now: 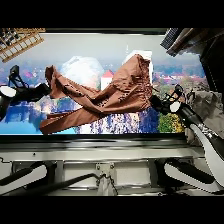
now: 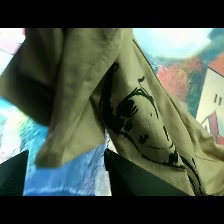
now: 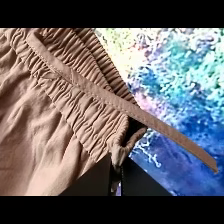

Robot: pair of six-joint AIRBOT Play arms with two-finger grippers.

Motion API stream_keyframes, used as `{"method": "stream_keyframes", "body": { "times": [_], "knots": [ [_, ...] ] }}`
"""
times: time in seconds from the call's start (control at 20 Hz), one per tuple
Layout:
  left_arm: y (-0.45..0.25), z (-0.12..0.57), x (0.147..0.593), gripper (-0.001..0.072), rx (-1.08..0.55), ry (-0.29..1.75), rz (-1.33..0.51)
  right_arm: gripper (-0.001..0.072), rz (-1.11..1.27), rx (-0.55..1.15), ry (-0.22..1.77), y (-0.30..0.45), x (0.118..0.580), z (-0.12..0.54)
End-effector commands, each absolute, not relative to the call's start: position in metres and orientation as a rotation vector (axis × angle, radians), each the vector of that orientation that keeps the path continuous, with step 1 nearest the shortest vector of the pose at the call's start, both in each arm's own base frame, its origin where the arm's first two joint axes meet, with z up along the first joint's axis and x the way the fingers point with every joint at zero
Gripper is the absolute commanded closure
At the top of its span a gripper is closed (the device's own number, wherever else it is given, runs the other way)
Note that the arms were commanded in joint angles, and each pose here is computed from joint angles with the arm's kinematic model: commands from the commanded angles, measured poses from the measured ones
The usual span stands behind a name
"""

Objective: Fold the clothes and pants, and hang the long-sleeved shirts on hangers.

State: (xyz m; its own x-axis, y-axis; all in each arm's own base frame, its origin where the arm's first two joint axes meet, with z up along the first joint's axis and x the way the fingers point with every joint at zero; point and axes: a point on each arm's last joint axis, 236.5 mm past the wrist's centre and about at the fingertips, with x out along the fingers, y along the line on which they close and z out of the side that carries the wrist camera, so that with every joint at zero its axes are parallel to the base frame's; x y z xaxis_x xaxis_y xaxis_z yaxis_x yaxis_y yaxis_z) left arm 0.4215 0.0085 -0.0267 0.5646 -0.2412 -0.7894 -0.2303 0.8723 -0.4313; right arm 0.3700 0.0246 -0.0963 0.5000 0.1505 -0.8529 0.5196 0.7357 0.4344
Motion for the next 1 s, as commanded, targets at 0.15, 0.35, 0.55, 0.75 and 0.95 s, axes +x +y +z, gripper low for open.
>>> {"method": "stream_keyframes", "body": {
  "times": [0.15,0.35,0.55,0.75,0.95],
  "knots": [
    [-0.007,-0.081,0.44,0.0173,-0.552,1.014,-0.049,0.0685,-0.243,0.736,1.056,0.026,0.368,-0.096],
    [0.005,-0.075,0.44,0.07,-0.496,1.013,-0.065,0.0687,-0.208,0.706,1.098,0.032,0.356,-0.088],
    [0.068,0.008,0.416,0.0702,-0.095,0.977,-0.028,0.0688,-0.172,0.612,1.091,0.023,0.336,-0.052],
    [0.147,0.144,0.409,0.0702,-0.008,0.669,0.275,0.0688,-0.136,0.487,1.035,0.001,0.314,-0.009],
    [0.138,0.22,0.369,0.0701,0.028,0.626,0.292,0.0688,-0.193,0.478,0.941,-0.027,0.303,0.022]
  ]
}}
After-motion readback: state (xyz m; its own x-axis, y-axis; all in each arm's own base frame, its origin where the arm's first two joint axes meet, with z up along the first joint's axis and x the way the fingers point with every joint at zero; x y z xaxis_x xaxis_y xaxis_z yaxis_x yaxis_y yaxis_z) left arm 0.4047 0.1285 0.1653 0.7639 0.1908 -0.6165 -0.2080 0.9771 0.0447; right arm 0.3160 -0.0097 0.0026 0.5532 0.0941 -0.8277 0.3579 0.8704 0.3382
